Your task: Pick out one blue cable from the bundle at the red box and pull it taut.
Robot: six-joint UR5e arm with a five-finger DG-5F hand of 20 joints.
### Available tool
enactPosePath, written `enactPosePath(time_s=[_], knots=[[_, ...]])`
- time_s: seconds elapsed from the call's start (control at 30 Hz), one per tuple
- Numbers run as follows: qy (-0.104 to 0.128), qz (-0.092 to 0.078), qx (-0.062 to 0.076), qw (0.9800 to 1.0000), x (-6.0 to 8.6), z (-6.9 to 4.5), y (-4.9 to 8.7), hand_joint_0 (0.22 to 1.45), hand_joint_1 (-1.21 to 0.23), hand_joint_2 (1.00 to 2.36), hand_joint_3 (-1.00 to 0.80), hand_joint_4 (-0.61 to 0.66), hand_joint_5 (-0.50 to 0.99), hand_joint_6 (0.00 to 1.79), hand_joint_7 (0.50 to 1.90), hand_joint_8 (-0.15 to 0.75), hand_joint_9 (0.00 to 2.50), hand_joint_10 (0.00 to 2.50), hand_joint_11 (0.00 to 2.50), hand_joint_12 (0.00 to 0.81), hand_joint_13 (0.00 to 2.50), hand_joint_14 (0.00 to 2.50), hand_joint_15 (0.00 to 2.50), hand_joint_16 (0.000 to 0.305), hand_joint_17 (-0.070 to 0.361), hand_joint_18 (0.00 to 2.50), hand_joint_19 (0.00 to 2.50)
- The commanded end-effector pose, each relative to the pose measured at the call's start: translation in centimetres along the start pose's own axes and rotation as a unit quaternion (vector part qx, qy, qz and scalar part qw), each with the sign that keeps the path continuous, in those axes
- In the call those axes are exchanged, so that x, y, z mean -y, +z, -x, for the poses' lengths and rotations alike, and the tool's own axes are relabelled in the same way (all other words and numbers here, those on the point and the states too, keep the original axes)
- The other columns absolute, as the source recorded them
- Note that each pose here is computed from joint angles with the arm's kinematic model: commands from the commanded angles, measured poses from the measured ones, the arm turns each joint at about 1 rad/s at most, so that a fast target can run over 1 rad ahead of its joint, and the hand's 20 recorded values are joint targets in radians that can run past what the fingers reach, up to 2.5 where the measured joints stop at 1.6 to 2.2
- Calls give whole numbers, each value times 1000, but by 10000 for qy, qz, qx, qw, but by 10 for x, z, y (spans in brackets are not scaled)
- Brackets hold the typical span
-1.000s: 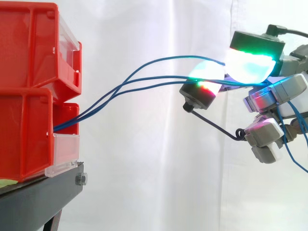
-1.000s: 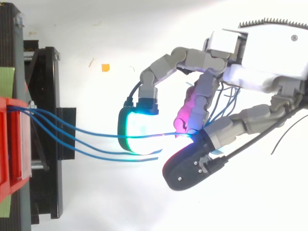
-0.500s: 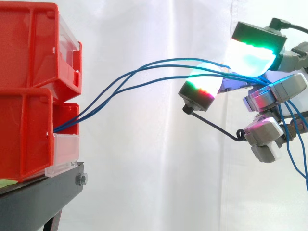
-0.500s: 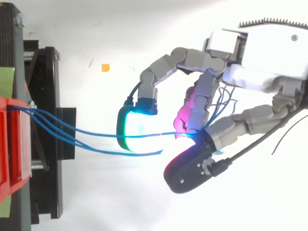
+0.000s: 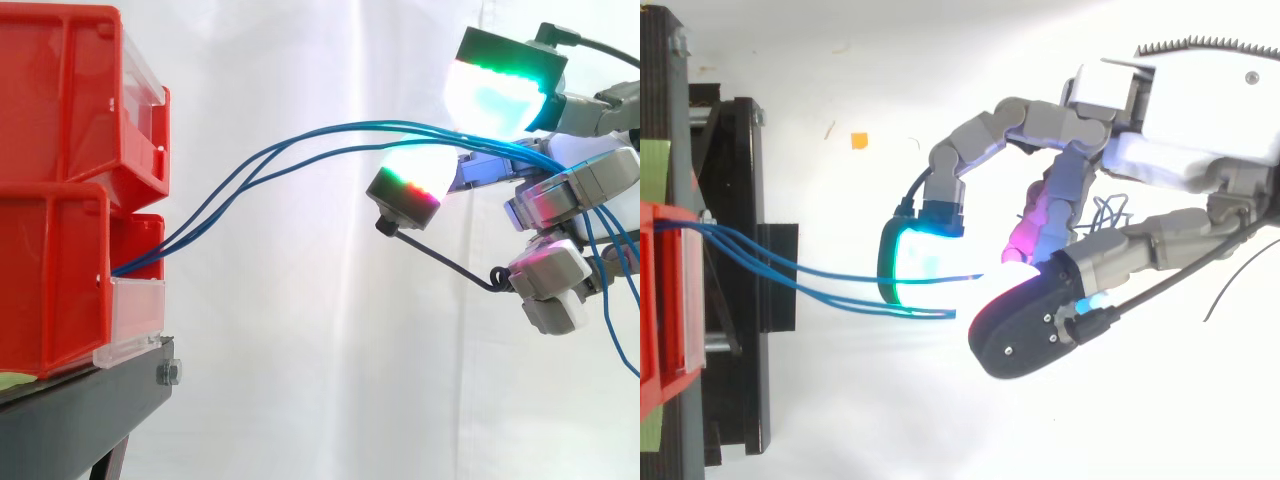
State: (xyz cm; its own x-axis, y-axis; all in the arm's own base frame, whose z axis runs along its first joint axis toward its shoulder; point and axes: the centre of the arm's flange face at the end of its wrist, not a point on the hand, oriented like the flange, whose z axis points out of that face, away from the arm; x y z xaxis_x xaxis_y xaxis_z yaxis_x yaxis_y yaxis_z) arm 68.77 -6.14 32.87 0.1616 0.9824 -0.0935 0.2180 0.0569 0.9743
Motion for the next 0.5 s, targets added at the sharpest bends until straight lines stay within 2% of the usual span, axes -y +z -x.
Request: enactPosePath(time_s=[0.0, 0.27, 0.47], knots=[[-1, 2, -2, 10000, 0, 0, 0, 486, -625, 1000, -500, -77, -118, 780, 856, 229, 1595, 31, 1358, 413, 1146, 31, 840, 60, 134, 941, 861], [-1, 2, -2, 10000, 0, -1, 1, 490, -593, 1000, -500, -86, -115, 762, 890, 238, 1583, 32, 1334, 414, 1133, 30, 835, 59, 134, 926, 868], [-4, -13, 5, 10000, 0, 1, 0, 607, -565, 1000, -500, -135, -110, 760, 954, 203, 1579, 34, 1368, 384, 1113, 31, 851, 53, 118, 876, 913]])
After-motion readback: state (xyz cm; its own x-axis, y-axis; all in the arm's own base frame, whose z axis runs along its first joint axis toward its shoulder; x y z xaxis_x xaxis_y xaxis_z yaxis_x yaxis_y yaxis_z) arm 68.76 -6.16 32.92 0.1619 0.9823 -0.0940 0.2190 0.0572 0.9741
